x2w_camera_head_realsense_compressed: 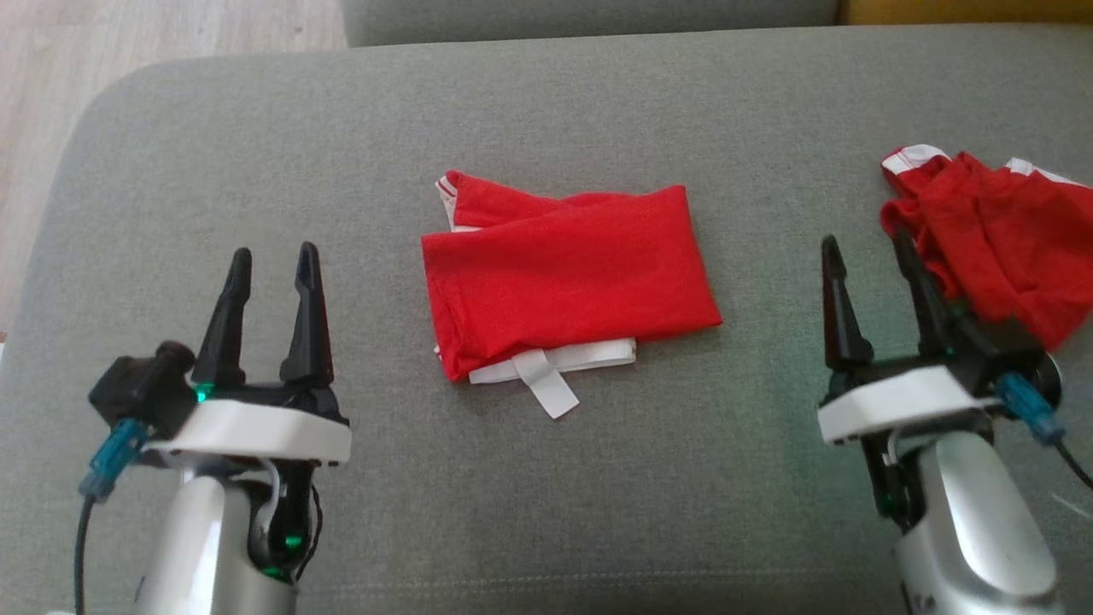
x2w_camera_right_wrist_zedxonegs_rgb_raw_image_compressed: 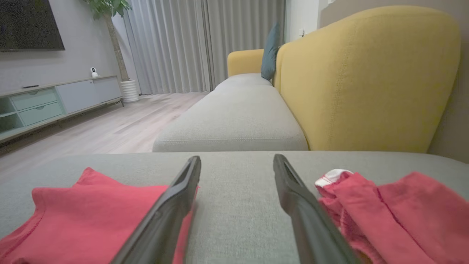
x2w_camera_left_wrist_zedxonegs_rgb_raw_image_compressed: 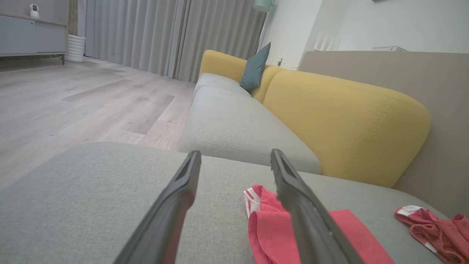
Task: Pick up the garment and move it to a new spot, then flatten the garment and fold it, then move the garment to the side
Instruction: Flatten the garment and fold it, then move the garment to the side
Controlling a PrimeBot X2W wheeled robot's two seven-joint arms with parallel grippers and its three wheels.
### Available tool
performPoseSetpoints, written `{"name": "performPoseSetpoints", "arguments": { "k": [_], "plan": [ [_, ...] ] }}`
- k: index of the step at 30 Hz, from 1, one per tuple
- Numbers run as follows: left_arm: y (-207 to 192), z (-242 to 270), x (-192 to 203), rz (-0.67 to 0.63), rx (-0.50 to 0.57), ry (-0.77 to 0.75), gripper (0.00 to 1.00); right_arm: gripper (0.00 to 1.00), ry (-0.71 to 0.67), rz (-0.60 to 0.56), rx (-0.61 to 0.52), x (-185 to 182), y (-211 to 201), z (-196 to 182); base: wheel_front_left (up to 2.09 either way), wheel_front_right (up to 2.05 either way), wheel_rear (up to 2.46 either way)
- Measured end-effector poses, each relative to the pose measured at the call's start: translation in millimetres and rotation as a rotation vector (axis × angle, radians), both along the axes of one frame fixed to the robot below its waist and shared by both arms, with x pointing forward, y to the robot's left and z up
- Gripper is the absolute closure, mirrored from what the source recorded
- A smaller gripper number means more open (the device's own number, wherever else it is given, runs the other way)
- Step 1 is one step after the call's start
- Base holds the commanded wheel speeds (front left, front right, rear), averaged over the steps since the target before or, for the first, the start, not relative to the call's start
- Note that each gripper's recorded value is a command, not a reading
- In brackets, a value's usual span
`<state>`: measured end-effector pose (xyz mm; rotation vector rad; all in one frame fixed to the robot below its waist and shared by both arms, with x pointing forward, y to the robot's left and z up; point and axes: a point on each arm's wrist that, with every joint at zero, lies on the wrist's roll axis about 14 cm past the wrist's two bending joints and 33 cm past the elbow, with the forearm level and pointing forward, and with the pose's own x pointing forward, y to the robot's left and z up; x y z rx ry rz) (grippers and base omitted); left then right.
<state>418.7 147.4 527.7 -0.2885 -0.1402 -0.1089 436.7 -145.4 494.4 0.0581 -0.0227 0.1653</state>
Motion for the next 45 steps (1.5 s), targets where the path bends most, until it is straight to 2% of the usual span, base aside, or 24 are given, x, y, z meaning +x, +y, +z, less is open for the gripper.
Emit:
{"name": "performPoseSetpoints", "arguments": {
  "k": [12,19,25,34,43,44,45],
  "plan": [
    [0.7,-7.1,0.9,0.006,0.002,0.018,0.00,0.00,0.003,-0.013,0.017,-0.9,-2.6,-2.3,0.00,0.00,0.00],
    [6.9,-10.9,2.9,0.019,0.007,0.028,0.00,0.00,0.049,0.029,0.034,11.7,13.9,-11.6,0.00,0.00,0.00],
    [12.3,-17.1,3.7,0.028,0.006,0.046,0.00,0.00,0.171,0.095,0.071,27.8,40.8,-37.2,0.00,0.00,0.00],
    [25.8,-30.8,7.1,0.058,0.010,0.084,0.00,0.00,0.419,0.172,0.100,35.0,75.7,-103.3,0.00,0.00,0.00],
    [37.2,-45.7,11.6,0.086,0.017,0.123,0.00,0.00,0.487,0.229,0.100,52.8,99.7,-126.9,0.00,0.00,0.00],
    [37.1,-45.0,15.5,0.083,0.018,0.118,0.00,1.00,0.482,0.235,0.093,57.4,101.3,-126.9,0.00,0.00,0.00],
    [37.0,-44.3,17.5,0.081,0.017,0.114,0.00,1.00,0.480,0.238,0.089,59.0,101.6,-126.5,0.00,0.00,0.00]
  ]
}}
